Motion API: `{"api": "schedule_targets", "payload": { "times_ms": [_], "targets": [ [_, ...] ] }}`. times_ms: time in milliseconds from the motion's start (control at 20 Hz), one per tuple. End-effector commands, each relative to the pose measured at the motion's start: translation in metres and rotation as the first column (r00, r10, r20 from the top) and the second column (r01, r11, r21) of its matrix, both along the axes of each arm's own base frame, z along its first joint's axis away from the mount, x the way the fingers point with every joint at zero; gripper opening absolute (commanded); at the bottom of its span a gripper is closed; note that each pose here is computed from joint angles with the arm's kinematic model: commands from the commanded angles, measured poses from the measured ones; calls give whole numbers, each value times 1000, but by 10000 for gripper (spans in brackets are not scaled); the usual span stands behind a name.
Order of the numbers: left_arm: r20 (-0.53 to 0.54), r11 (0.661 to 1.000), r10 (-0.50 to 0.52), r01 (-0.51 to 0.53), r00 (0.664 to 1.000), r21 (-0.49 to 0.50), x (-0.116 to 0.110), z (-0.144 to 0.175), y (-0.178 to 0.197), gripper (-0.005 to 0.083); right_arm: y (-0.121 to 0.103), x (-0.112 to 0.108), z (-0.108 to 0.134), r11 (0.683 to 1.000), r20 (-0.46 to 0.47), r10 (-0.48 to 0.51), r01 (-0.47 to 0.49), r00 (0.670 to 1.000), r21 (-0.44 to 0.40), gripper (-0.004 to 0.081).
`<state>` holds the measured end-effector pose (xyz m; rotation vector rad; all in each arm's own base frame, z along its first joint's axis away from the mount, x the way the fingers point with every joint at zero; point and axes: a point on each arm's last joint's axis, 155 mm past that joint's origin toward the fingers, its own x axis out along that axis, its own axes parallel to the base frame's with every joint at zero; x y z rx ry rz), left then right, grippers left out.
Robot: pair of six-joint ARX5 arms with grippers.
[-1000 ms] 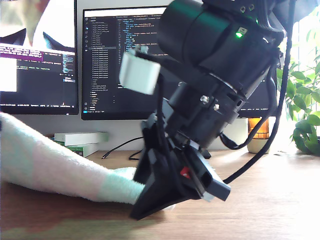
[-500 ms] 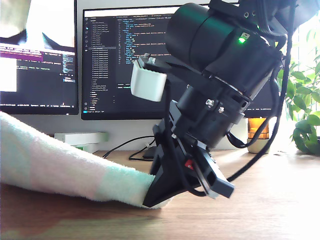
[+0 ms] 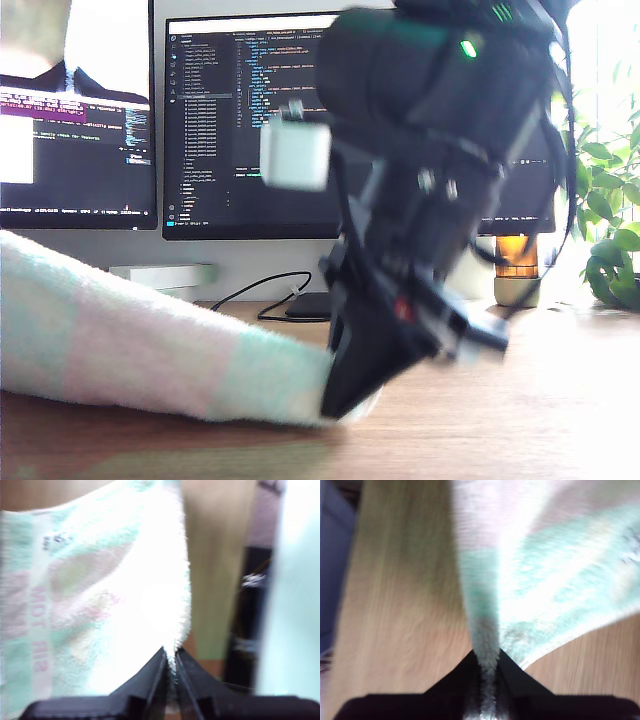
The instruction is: Fold the tea towel to a neat square and place it to the right
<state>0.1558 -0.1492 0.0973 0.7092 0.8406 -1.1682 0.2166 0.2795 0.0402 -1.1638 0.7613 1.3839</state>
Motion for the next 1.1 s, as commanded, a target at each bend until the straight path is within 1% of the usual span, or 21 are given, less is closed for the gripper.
{"api": "schedule_targets", "payload": {
  "times_ms": [0, 200, 400, 500, 550, 650, 750, 850, 1050],
  "targets": [
    [-38, 1000, -1, 0, 999, -17, -6, 0, -2, -24, -6, 0, 1, 999, -34, -38, 37, 999, -27, -11],
    [-127, 996, -43, 33, 991, -79, -27, 3, -11, -24, -17, -6, 10, 996, -79, -51, 45, 996, -78, -11],
    [-207, 993, -81, 60, 975, -103, -48, 4, -16, -24, -36, -25, 8, 987, -157, -63, 38, 986, -158, -11],
    [-230, 991, -106, 85, 967, -102, -58, 2, -18, -24, -40, -30, 8, 986, -189, -70, 39, 980, -164, -11],
    [-240, 991, -115, 94, 964, -97, -61, -2, -18, -24, -40, -28, 8, 987, -191, -74, 43, 979, -157, -11],
    [-236, 990, -126, 106, 964, -97, -62, -5, -19, -24, -35, -17, 10, 991, -164, -80, 60, 983, -123, -11],
    [-185, 990, -116, 98, 976, -102, -49, -4, -22, -24, -26, -2, 13, 994, -114, -84, 75, 990, -81, -11],
    [-151, 996, -78, 70, 986, -56, -38, -9, -15, -24, -16, 10, 19, 996, -71, -83, 81, 994, -35, -11],
    [-101, 999, -28, 30, 994, 14, -23, -15, -3, -24, 6, 39, 35, 995, 42, -88, 86, 995, 60, -11]
  ]
}}
